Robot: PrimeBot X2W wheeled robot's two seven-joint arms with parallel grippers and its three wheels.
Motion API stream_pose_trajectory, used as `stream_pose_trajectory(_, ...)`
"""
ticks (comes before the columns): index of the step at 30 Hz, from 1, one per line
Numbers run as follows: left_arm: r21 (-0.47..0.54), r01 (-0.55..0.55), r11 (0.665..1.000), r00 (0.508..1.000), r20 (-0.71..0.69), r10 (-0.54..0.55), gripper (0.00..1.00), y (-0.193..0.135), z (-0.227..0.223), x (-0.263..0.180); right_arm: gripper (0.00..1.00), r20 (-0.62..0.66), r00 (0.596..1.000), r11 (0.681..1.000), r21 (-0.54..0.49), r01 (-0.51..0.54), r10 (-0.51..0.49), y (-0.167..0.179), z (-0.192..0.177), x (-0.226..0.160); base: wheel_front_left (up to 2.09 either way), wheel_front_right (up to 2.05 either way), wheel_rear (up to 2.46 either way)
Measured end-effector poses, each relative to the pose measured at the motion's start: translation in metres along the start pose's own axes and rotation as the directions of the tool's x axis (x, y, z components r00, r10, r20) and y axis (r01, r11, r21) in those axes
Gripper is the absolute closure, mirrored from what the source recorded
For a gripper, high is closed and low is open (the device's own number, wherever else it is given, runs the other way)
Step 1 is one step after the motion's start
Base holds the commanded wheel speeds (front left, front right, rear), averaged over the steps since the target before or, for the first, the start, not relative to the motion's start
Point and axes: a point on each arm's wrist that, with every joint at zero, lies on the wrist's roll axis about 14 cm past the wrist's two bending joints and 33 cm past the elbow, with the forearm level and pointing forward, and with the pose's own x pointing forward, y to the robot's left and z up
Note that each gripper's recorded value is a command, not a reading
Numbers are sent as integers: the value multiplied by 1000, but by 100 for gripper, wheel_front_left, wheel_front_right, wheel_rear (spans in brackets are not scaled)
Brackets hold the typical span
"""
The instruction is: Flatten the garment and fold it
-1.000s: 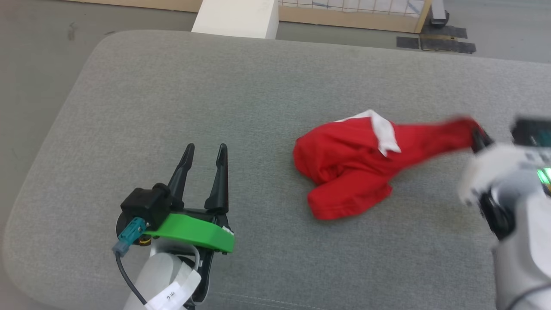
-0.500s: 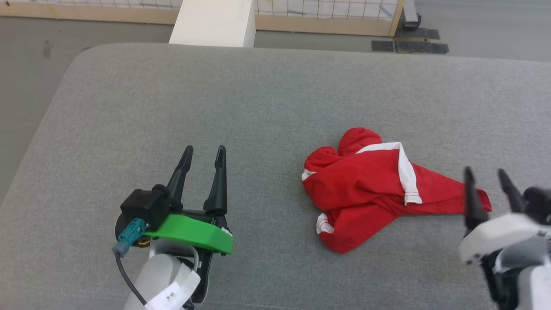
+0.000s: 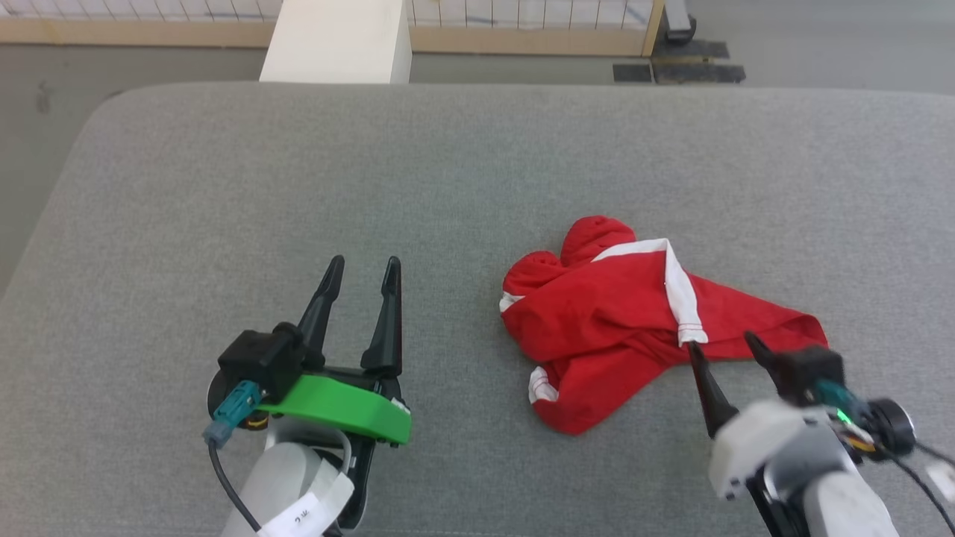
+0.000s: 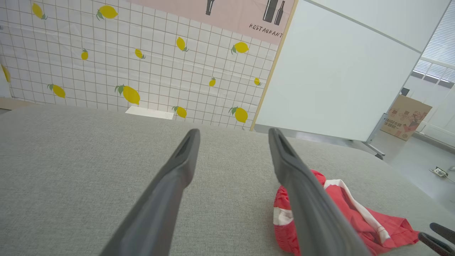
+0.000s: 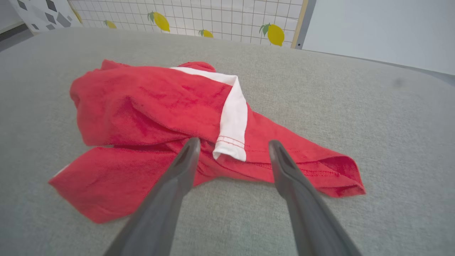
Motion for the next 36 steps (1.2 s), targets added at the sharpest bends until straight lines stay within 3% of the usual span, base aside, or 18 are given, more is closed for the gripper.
stream_pose_trajectory(6,-3,-10,1000,1000,-15,10,0,6,-7,6,0,-142,989,998,-43,-49,43,10,-16,33,0,0,0)
stream_pose_trajectory(7,-4,-16,1000,1000,-18,16,0,8,-9,6,38,-175,984,998,-45,-48,39,9,-23,37,0,0,0)
stream_pose_trajectory(8,-4,-21,1000,1000,-21,21,0,10,-10,6,58,-210,977,998,-48,-45,34,7,-29,41,0,0,0)
stream_pose_trajectory(9,-3,-27,1000,999,-23,27,0,12,-11,6,71,-235,972,998,-53,-42,28,5,-34,44,0,0,0)
stream_pose_trajectory(10,-2,-32,999,999,-24,32,0,14,-11,6,100,-247,969,998,-54,-40,25,4,-36,46,0,0,0)
stream_pose_trajectory(16,7,-63,998,998,-28,63,0,24,-11,1,100,-266,964,999,-38,-1,-9,-7,-37,55,0,0,0)
stream_pose_trajectory(20,11,-68,998,998,-17,68,0,25,-6,-1,100,-218,971,995,11,100,-96,-37,-23,52,0,0,0)
stream_pose_trajectory(21,13,-68,998,998,-9,68,0,25,-3,-2,100,-191,966,977,92,192,-172,-66,-15,47,0,0,0)
stream_pose_trajectory(23,14,-68,998,998,-2,68,0,24,0,-2,100,-160,956,944,185,273,-246,-94,-5,42,0,0,0)
stream_pose_trajectory(24,15,-67,998,998,1,67,0,24,2,-3,73,-142,947,926,212,314,-289,-109,0,38,0,0,0)
stream_pose_trajectory(25,15,-66,998,998,4,66,0,23,3,-3,0,-135,936,910,228,348,-324,-121,3,34,0,0,0)
stream_pose_trajectory(28,17,-63,998,998,9,63,0,22,5,-5,0,-151,916,880,256,400,-372,-137,-2,25,0,0,0)
stream_pose_trajectory(31,17,-61,998,998,10,61,0,20,7,-7,0,-125,909,873,254,417,-398,-143,3,19,0,0,0)
stream_pose_trajectory(33,15,-57,998,998,7,57,0,18,6,-9,0,-77,910,880,236,413,-406,-144,11,16,0,0,0)
stream_pose_trajectory(36,10,-38,999,999,-1,38,0,11,4,-11,0,26,928,915,185,360,-371,-128,25,12,0,0,0)
